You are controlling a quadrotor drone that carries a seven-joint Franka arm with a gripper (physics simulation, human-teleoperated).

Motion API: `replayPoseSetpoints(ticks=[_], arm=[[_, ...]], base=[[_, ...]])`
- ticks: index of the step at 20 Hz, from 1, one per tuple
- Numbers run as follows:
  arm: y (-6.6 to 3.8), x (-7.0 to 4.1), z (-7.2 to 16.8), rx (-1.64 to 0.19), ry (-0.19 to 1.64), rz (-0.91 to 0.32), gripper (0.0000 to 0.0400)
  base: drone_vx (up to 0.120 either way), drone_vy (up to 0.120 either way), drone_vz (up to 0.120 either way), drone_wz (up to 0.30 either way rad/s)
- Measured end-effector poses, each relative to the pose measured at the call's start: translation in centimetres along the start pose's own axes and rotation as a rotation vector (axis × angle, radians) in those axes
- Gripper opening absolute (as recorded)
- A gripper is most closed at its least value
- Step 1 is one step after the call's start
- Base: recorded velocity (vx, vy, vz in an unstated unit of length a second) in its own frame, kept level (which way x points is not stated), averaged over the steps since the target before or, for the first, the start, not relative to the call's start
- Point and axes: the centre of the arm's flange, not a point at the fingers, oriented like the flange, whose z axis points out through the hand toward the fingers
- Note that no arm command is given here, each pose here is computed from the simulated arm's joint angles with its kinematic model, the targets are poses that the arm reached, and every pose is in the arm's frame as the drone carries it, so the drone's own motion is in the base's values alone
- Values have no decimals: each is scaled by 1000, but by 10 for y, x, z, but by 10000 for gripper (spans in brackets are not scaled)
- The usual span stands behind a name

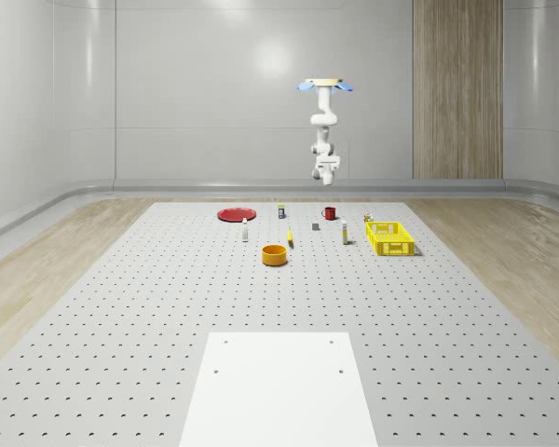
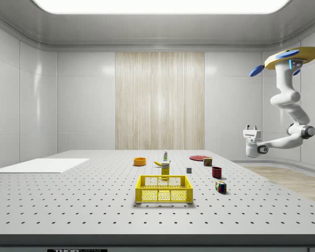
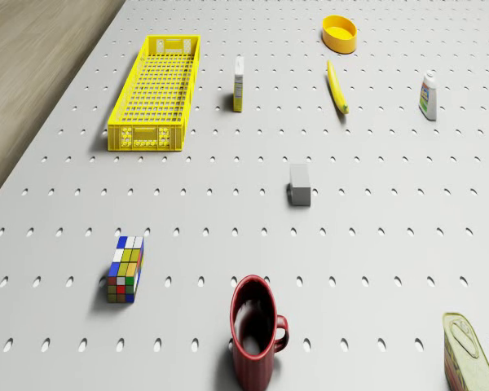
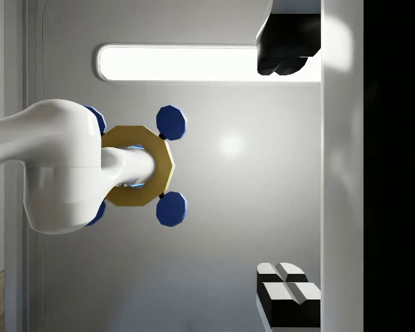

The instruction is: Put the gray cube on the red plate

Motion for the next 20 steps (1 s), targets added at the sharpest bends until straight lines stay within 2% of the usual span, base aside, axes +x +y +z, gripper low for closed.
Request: replayPoseSetpoints(ticks=[20], arm=[[0, -1, -5, 9, 12, 0, 400]], base=[[120, -120, 0, 0]])
